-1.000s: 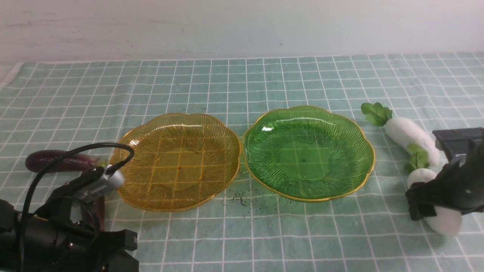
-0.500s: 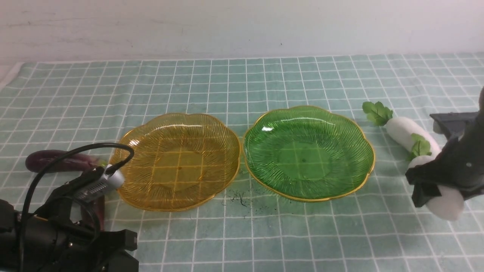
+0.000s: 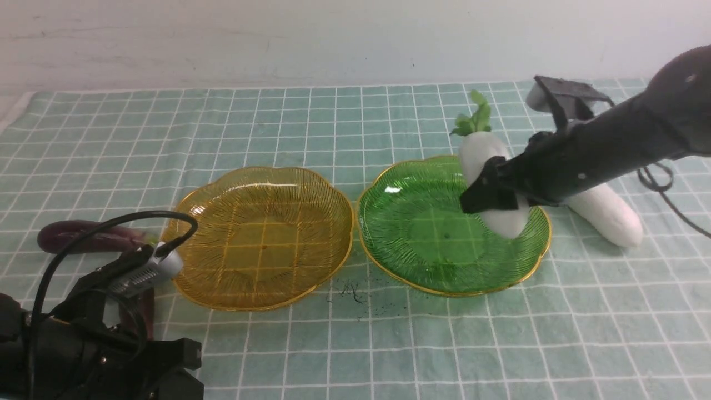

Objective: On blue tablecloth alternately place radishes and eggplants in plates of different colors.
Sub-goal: 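Place the white radish on the plate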

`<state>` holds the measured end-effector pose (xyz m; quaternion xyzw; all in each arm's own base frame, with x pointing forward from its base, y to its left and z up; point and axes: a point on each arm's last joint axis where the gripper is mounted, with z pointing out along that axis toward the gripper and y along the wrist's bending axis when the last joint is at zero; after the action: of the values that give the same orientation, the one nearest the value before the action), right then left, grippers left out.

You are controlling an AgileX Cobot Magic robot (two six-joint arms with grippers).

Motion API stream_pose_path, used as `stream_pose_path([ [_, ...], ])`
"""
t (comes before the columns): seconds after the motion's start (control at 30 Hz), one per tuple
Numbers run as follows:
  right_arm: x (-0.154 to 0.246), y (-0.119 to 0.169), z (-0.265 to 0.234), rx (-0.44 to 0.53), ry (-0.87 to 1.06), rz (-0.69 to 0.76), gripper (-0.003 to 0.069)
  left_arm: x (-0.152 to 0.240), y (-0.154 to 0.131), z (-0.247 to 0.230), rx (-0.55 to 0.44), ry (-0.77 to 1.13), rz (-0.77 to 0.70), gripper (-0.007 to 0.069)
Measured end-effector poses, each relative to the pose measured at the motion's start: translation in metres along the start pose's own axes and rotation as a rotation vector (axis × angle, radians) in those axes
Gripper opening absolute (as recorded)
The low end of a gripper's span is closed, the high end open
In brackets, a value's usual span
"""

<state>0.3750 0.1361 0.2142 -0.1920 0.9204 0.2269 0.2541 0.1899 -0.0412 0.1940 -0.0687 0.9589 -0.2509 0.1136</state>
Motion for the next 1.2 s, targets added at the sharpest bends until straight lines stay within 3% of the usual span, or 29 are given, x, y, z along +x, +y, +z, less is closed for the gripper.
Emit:
stream_pose_path([
  [0.43, -0.001, 0.0, 0.015, 0.043, -0.037, -0.016, 0.0477, 0.0, 0.0, 0.0, 0.0, 0.0, 0.0, 0.0013],
  [0.73, -0.002, 0.0, 0.015, 0.044, -0.041, 0.034, 0.0645, 0.0, 0.0, 0.0, 0.0, 0.0, 0.0, 0.0013],
  [0.9, -0.005, -0.004, 0.012, 0.045, -0.049, 0.039, 0.0654, 0.0, 0.0, 0.0, 0.0, 0.0, 0.0, 0.0013],
  [1.07, -0.02, -0.028, -0.009, 0.083, -0.071, 0.037, 0.0654, 0.0, 0.001, 0.0, -0.006, 0.002, 0.007, 0.0013],
  [1.2, -0.026, -0.059, -0.028, 0.166, -0.081, 0.021, 0.0649, 0.0, 0.001, 0.0, -0.012, 0.004, 0.013, 0.0013],
])
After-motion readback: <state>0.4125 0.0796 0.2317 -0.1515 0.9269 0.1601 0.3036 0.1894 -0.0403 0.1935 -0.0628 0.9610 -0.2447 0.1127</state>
